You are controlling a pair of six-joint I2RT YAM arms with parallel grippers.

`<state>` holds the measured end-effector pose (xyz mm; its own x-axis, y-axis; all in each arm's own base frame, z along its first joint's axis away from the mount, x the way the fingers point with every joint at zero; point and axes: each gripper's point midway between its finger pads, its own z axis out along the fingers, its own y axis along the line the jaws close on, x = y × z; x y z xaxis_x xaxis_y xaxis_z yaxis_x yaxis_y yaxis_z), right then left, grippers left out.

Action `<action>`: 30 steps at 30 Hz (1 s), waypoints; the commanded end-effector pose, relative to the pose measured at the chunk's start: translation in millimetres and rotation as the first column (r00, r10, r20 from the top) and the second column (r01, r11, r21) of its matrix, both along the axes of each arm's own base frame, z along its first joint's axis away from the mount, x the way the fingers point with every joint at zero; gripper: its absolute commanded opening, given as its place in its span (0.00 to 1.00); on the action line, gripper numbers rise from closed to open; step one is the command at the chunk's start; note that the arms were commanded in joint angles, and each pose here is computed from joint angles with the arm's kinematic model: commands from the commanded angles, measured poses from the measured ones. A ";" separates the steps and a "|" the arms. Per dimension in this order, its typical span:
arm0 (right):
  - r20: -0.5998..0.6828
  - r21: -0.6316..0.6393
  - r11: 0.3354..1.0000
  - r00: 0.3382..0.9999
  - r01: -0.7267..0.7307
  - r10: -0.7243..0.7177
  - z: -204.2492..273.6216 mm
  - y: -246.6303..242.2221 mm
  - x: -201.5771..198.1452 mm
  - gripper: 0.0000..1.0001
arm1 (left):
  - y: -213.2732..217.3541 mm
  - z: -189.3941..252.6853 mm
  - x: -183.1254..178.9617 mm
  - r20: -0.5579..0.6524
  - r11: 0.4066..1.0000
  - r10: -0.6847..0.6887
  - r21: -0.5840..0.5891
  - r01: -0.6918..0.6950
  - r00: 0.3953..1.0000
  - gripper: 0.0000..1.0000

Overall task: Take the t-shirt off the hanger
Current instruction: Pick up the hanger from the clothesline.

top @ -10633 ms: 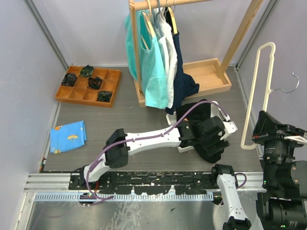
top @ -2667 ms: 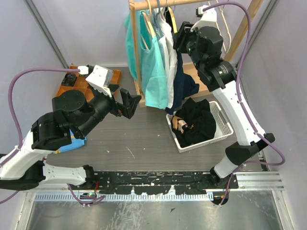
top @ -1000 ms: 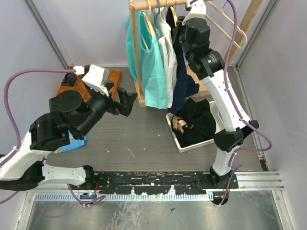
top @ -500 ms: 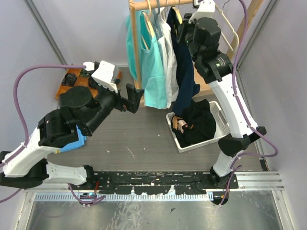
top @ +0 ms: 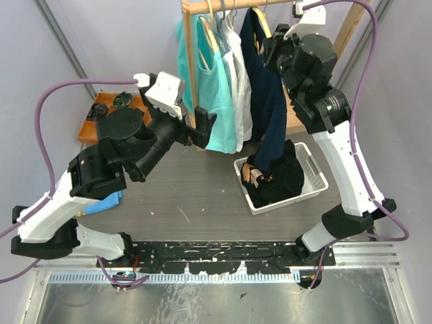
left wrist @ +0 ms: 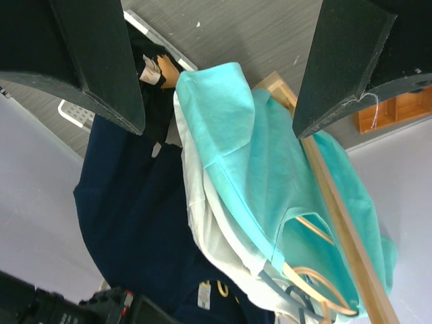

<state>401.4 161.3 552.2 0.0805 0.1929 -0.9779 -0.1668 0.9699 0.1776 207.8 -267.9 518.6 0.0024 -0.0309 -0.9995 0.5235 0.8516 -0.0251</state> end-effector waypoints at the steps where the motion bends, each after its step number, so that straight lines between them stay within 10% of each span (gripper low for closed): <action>1: 0.162 0.106 0.993 0.986 -0.046 0.028 54.2 -14.6 -38.2 0.01 | -6.8 22.0 8.4 0.054 1.000 0.015 -0.017 -0.014 0.998 0.98; 30: 0.173 0.143 0.980 0.979 -0.136 0.111 33.2 -53.0 -138.9 0.01 | -109.8 20.0 99.7 0.010 0.990 -0.131 -0.061 0.131 0.991 0.98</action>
